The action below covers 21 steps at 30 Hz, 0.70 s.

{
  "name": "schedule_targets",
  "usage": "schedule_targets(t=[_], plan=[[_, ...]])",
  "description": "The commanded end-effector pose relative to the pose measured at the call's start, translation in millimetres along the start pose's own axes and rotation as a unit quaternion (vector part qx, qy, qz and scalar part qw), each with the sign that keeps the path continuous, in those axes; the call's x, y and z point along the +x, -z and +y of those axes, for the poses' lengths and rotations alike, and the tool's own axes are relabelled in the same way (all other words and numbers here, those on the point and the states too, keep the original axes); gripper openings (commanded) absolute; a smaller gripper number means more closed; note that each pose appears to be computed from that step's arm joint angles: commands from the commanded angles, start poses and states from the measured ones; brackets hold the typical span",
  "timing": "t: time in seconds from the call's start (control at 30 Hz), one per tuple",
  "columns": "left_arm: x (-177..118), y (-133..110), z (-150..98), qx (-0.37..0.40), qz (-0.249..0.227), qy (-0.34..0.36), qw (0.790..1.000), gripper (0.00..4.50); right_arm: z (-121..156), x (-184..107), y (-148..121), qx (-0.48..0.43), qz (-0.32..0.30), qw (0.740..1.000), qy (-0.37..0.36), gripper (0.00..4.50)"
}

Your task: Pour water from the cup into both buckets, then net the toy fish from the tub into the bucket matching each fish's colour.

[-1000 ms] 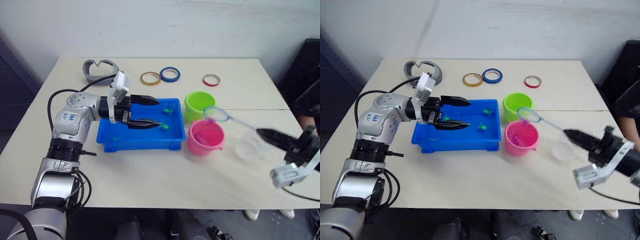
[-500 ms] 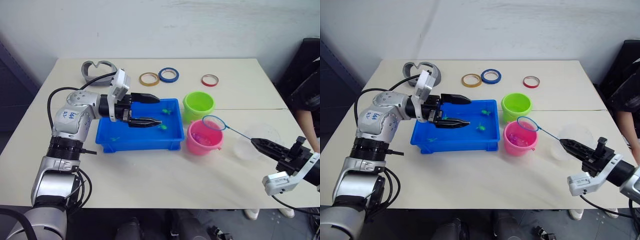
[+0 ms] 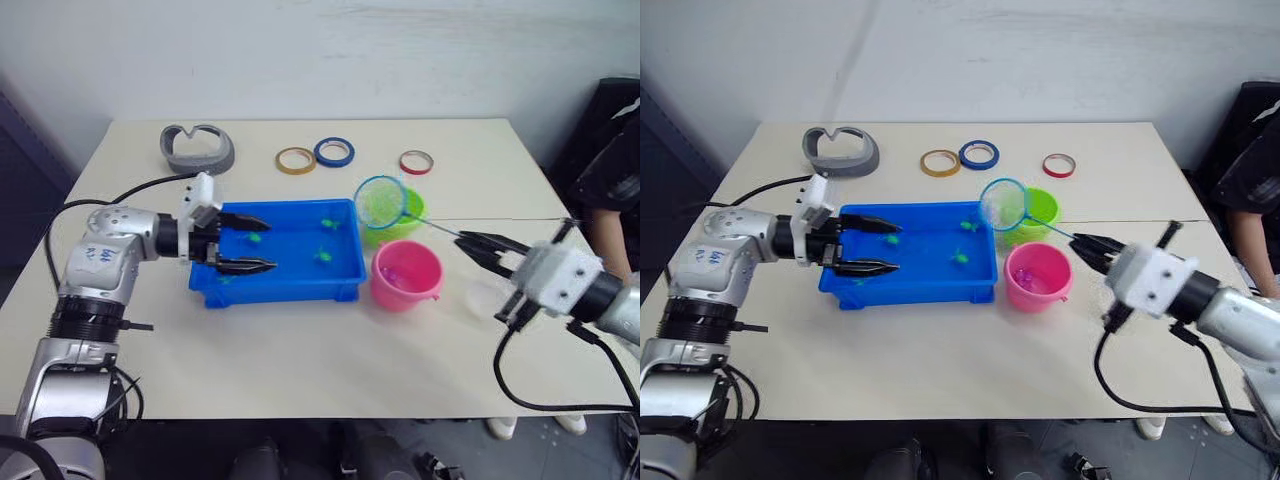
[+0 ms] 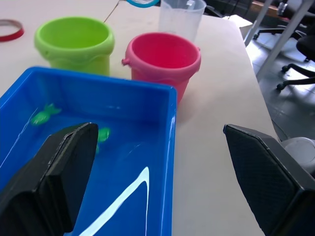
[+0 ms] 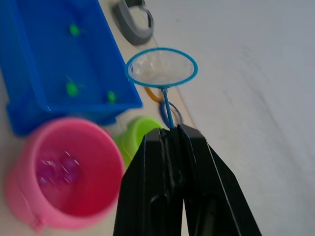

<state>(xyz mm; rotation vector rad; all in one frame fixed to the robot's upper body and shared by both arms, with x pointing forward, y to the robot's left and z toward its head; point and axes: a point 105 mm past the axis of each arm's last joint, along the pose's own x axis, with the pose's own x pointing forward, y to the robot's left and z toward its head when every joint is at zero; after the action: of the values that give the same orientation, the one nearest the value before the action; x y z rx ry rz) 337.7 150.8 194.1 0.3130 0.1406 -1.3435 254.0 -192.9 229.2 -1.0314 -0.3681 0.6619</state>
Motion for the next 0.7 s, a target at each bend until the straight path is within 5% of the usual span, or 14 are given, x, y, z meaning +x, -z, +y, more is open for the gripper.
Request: schedule_targets(t=[0.03, 0.3, 0.53, 0.7], plan=[[-30.4, 0.2, 1.0, 0.006, 0.016, -0.052, 0.999, 4.47, 10.7, 42.6, -17.0, 0.330, -0.027, 0.940, -0.076, 0.00], [-43.9, -2.8, -17.3, 0.008, 0.017, -0.082, 0.996, 4.47, 35.2, 84.3, -25.5, 0.551, 0.028, 0.806, -0.214, 0.00], [-48.8, -4.3, -26.5, 0.005, 0.016, -0.115, 0.993, 4.47, 65.9, 113.8, -11.6, 0.665, 0.117, 0.690, -0.259, 0.00], [-50.4, -4.2, -28.3, 0.004, 0.017, -0.125, 0.992, 4.47, 71.1, 120.3, -8.9, 0.690, 0.136, 0.663, -0.258, 0.00]])
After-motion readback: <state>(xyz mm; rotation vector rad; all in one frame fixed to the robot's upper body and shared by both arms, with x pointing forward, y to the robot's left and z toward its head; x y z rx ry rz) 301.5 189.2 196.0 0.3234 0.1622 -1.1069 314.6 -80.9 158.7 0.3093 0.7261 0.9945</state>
